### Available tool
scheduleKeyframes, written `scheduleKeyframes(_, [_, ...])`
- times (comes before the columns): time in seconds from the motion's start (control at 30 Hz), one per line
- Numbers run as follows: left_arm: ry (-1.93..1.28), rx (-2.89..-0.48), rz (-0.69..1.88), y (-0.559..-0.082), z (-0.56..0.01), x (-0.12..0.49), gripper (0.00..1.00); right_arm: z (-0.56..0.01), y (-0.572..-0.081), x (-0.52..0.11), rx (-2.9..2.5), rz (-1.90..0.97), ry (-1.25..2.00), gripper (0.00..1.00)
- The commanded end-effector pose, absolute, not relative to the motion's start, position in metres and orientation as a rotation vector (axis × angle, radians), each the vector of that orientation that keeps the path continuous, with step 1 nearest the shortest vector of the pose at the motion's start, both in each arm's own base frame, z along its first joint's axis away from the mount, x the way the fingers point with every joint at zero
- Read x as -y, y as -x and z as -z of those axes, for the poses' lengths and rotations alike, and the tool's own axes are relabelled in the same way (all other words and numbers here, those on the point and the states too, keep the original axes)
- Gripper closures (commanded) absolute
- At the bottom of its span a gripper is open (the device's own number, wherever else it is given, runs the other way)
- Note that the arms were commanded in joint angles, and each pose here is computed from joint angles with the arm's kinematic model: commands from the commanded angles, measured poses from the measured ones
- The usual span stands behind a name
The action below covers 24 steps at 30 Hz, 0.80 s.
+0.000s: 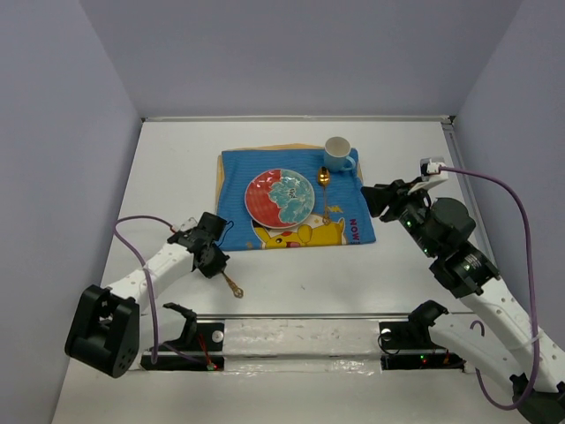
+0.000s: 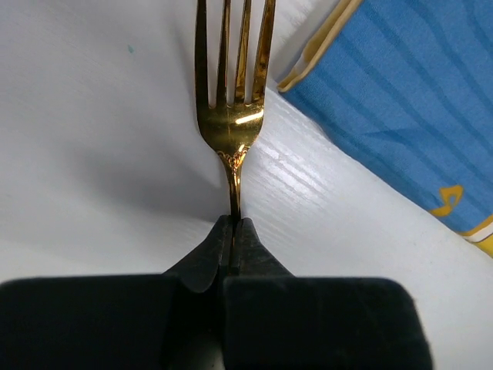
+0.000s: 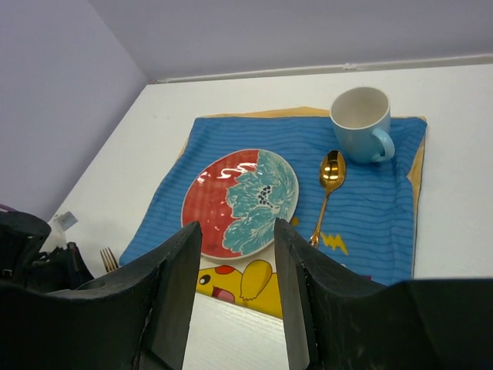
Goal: Set the dinner table for one person
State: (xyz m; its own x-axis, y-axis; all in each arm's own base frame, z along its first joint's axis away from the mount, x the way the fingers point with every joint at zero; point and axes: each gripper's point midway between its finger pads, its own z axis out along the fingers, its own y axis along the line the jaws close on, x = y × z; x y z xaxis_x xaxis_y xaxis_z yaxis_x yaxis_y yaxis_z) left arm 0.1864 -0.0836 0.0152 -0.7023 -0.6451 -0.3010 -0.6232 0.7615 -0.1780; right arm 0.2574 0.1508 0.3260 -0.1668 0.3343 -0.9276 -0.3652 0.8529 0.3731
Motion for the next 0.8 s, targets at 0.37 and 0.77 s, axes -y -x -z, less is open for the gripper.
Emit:
scheduleKeyframes(0.37, [0.766,-2.312,0.171,-0.2,-0.125,0.063,1.0,-0.313,-0.276,-0.139,-1.652,-0.492,-0.038,0.52])
scheduleKeyframes(0.77, [0.171,-2.219,-0.007,-0.333,-0.186,0.101,1.0,-0.288,-0.296,-0.133,-1.698,-0.385,-0.081,0.52])
